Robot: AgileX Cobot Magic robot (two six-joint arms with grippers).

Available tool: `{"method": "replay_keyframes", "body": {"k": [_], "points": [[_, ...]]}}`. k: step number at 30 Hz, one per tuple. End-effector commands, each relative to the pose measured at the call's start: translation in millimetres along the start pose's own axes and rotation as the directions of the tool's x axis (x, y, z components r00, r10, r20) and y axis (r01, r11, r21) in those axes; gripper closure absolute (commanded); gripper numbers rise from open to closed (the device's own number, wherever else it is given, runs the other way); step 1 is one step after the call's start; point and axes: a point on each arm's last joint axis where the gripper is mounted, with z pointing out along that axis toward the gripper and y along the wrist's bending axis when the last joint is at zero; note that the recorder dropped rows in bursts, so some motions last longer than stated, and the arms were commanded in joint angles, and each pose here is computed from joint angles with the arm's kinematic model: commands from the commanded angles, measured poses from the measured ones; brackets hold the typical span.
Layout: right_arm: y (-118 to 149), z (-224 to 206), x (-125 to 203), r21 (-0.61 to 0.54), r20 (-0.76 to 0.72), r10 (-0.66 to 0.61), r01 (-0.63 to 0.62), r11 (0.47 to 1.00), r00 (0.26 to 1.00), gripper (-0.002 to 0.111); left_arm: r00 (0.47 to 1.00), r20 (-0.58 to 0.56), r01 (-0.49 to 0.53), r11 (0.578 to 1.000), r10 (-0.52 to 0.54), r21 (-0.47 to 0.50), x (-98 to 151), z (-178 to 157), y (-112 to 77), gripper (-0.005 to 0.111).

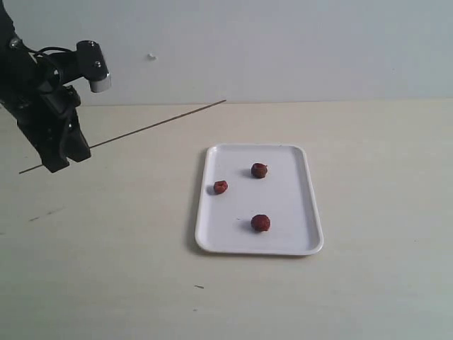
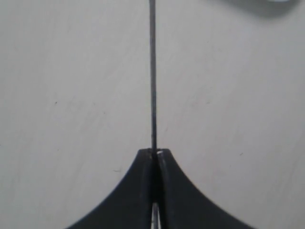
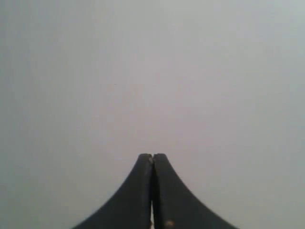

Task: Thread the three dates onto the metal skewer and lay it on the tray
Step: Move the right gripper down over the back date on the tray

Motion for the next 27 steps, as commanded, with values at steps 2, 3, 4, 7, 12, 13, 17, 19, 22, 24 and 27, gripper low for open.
{"method": "replay_keyframes", "body": {"k": [2, 3, 4, 7, 12, 13, 17, 19, 22, 24, 27], "points": [[14, 100, 18, -0.045, -0.437, -0.182, 0.181, 0.982, 0.881, 0.108, 0.999, 0.025, 0.024, 1.000, -0.024, -0.003, -1, -3, -1.0, 0.107], [16, 118, 28, -0.076, -0.542, -0.198, 0.187, 0.979, 0.817, 0.108, 0.999, 0.026, 0.026, 1.000, -0.026, -0.002, -1, -3, -1.1, 0.107], [17, 132, 37, -0.096, -0.620, -0.200, 0.179, 0.979, 0.759, 0.108, 0.999, 0.026, 0.026, 1.000, -0.026, -0.002, -1, -3, -1.1, 0.107], [19, 173, 71, -0.152, -0.838, -0.200, 0.135, 0.979, 0.508, 0.108, 0.999, 0.026, 0.026, 1.000, -0.026, -0.002, -1, -3, -1.1, 0.107], [12, 228, 128, -0.168, -0.971, -0.177, 0.064, 0.984, 0.163, 0.108, 0.999, 0.020, 0.030, 0.999, -0.029, -0.018, 3, -4, 2.7, 0.107], [11, 234, 137, -0.166, -0.979, -0.172, 0.069, 0.984, 0.106, 0.108, 0.999, 0.019, 0.034, 0.999, -0.034, -0.019, 4, -4, 3.7, 0.107], [8, 257, 184, -0.189, -0.980, -0.171, 0.204, 0.961, -0.101, 0.108, 0.998, 0.015, 0.060, 0.998, -0.059, -0.024, 11, -5, 8.6, 0.107], [12, 266, 204, -0.212, -0.972, -0.175, 0.266, 0.940, -0.156, 0.108, 0.998, 0.014, 0.069, 0.997, -0.069, -0.027, 14, -6, 10.8, 0.107], [25, 278, 233, -0.244, -0.963, -0.195, 0.294, 0.924, -0.187, 0.108, 0.997, 0.013, 0.080, 0.996, -0.080, -0.030, 17, -6, 13.1, 0.107], [37, 285, 249, -0.270, -0.955, -0.217, 0.280, 0.921, -0.203, 0.108, 0.997, 0.012, 0.080, 0.996, -0.080, -0.029, 17, -6, 13.1, 0.107], [52, 294, 268, -0.301, -0.945, -0.247, 0.268, 0.915, -0.216, 0.108, 0.997, 0.012, 0.080, 0.996, -0.080, -0.029, 17, -6, 13.1, 0.107]]}}
